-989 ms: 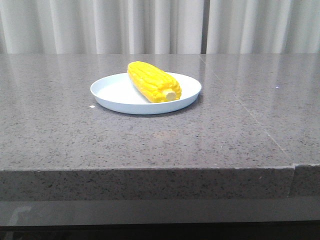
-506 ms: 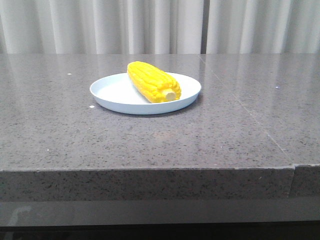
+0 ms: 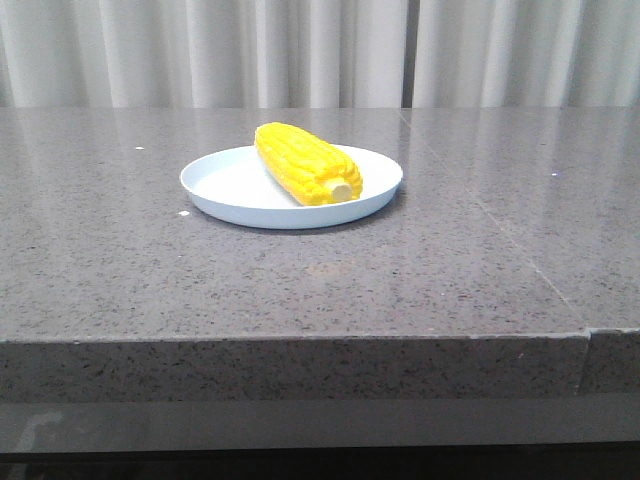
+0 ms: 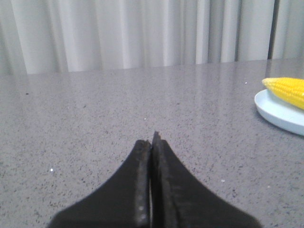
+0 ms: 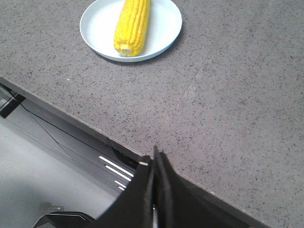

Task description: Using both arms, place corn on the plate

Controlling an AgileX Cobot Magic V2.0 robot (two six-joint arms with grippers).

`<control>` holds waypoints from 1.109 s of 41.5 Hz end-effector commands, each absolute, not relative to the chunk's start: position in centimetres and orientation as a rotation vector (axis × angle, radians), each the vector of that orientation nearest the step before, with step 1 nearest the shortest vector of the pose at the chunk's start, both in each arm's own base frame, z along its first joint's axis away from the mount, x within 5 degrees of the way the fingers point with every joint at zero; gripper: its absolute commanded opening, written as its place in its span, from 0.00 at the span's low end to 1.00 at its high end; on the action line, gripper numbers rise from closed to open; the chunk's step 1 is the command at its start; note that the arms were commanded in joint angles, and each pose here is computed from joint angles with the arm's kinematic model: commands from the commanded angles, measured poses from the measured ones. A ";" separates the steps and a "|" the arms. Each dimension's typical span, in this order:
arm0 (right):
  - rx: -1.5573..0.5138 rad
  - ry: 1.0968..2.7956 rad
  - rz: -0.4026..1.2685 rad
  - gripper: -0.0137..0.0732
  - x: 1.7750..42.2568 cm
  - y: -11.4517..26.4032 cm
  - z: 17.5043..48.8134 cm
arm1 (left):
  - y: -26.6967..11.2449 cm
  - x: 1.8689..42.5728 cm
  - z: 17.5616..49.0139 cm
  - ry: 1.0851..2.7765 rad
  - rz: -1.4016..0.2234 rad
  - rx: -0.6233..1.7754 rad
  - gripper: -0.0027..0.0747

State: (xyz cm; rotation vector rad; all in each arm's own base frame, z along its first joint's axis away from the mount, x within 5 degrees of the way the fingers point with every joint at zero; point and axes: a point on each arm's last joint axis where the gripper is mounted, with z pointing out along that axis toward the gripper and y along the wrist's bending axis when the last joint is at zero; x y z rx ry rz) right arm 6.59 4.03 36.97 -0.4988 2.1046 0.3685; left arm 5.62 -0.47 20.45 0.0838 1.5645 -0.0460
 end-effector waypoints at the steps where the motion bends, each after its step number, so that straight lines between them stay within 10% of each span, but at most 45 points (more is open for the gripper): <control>1: -0.486 2.016 0.371 0.08 6.8 4.1 38.2 | -0.4 5.4 21.5 1.428 -0.058 0.058 0.01; 46: -0.486 2.018 0.371 0.08 6.8 4.0 38.2 | -0.3 5.4 21.4 1.440 -0.046 0.048 0.01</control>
